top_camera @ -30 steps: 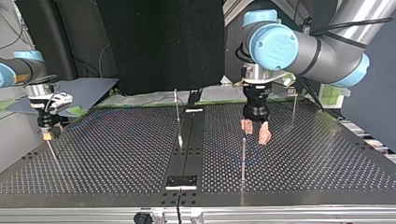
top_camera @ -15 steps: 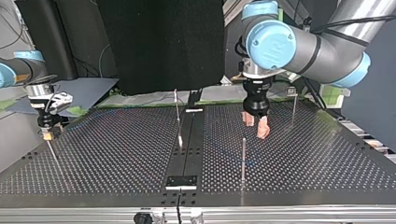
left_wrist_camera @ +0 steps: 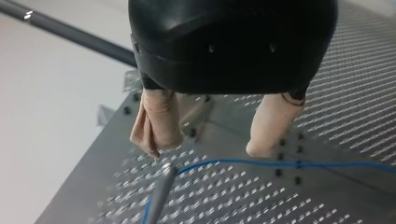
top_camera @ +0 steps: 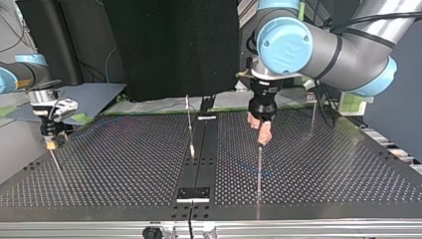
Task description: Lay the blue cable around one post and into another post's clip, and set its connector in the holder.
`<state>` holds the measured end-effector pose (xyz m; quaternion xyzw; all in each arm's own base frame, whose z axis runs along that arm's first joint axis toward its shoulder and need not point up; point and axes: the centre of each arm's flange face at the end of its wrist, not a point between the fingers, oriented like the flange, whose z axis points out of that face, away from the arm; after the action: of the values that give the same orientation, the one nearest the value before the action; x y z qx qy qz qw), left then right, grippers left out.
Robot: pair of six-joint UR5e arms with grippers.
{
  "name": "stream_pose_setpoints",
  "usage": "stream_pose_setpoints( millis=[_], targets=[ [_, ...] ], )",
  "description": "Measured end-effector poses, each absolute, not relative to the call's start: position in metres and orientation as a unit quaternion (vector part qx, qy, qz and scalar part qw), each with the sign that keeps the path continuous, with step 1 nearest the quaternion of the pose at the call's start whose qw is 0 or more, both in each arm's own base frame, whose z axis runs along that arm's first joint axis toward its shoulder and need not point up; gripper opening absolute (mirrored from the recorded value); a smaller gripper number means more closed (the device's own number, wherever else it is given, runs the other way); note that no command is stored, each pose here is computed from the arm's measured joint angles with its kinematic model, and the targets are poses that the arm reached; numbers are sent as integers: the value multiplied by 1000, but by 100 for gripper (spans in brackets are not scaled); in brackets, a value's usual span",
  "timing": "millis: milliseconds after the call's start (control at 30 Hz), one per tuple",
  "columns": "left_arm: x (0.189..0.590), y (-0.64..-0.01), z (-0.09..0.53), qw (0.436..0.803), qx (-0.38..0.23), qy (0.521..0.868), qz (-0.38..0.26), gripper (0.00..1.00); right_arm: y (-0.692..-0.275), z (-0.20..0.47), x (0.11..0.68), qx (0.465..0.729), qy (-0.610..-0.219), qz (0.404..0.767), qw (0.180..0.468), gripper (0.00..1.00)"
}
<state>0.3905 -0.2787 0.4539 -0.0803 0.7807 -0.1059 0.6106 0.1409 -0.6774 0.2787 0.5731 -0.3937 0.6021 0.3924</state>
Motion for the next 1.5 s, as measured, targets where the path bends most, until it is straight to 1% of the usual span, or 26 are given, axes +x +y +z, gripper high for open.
stream_pose_setpoints(
  millis=[133,467,633,1500],
  targets=[
    [388,-285,457,608,-53,785,-107,100,-677,279,141,573,-394,602,392,92],
    [387,-298,477,629,-4,770,-109,100,-677,279,143,574,-393,603,392,92],
    [385,-303,480,632,18,768,-105,100,-677,279,143,573,-393,603,392,92],
    [378,-313,480,639,122,758,-47,100,-679,281,141,569,-389,606,397,92]
  ],
)
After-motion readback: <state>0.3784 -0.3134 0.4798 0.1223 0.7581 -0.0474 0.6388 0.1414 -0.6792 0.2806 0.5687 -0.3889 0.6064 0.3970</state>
